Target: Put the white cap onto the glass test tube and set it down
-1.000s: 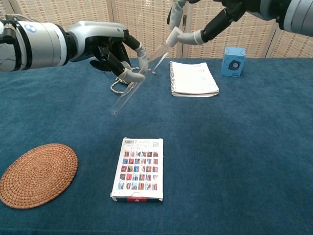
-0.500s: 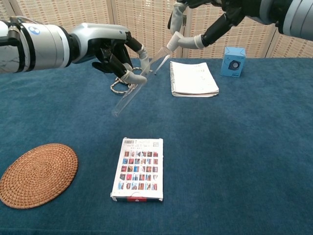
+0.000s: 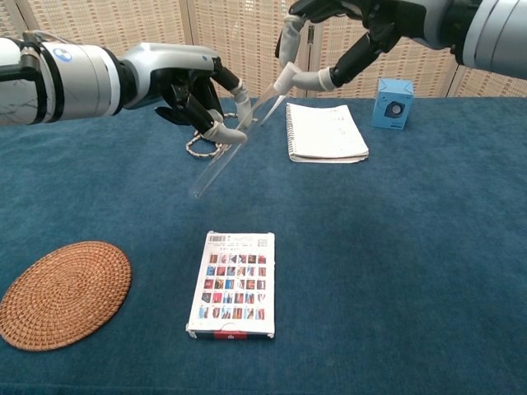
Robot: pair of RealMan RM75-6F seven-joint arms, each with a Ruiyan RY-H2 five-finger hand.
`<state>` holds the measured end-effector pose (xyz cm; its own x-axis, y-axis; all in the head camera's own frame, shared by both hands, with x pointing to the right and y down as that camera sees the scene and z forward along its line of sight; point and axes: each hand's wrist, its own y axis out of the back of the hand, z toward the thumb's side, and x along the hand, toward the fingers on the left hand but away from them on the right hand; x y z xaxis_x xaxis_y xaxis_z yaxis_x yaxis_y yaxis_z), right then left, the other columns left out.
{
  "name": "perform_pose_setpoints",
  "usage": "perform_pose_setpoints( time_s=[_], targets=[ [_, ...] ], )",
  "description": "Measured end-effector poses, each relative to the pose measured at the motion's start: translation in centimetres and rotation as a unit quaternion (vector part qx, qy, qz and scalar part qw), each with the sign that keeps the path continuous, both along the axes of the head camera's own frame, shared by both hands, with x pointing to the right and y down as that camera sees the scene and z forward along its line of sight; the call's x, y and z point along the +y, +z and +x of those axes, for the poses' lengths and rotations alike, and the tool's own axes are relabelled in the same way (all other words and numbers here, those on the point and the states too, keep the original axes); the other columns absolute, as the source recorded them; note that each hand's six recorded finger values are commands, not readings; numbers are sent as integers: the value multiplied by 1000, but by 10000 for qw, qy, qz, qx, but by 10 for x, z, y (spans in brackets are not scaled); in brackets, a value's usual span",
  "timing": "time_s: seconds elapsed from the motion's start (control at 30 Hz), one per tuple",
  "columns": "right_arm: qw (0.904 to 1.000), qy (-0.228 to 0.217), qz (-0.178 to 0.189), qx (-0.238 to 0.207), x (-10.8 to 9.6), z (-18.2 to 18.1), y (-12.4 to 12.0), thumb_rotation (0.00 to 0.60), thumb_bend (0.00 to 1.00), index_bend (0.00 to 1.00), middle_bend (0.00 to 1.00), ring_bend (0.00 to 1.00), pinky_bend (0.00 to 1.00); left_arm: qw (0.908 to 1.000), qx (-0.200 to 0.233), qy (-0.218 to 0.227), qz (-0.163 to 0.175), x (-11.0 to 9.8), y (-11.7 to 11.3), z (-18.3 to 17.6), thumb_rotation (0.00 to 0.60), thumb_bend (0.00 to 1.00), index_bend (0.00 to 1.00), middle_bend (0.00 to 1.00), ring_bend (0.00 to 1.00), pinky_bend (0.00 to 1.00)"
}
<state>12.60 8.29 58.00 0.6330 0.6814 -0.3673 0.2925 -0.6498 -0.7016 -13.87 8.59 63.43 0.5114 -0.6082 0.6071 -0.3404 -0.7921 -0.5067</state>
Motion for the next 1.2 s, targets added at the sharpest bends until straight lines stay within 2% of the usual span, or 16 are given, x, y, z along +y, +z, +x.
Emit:
perform_pose_setpoints(
  time_s=[1.2],
  targets=[
    [9999, -74, -60, 105, 2, -6, 10, 600, 547, 687, 298, 0, 0, 10000, -5, 97, -21, 2, -1, 6, 600, 398, 594, 993, 946, 1000]
  ],
)
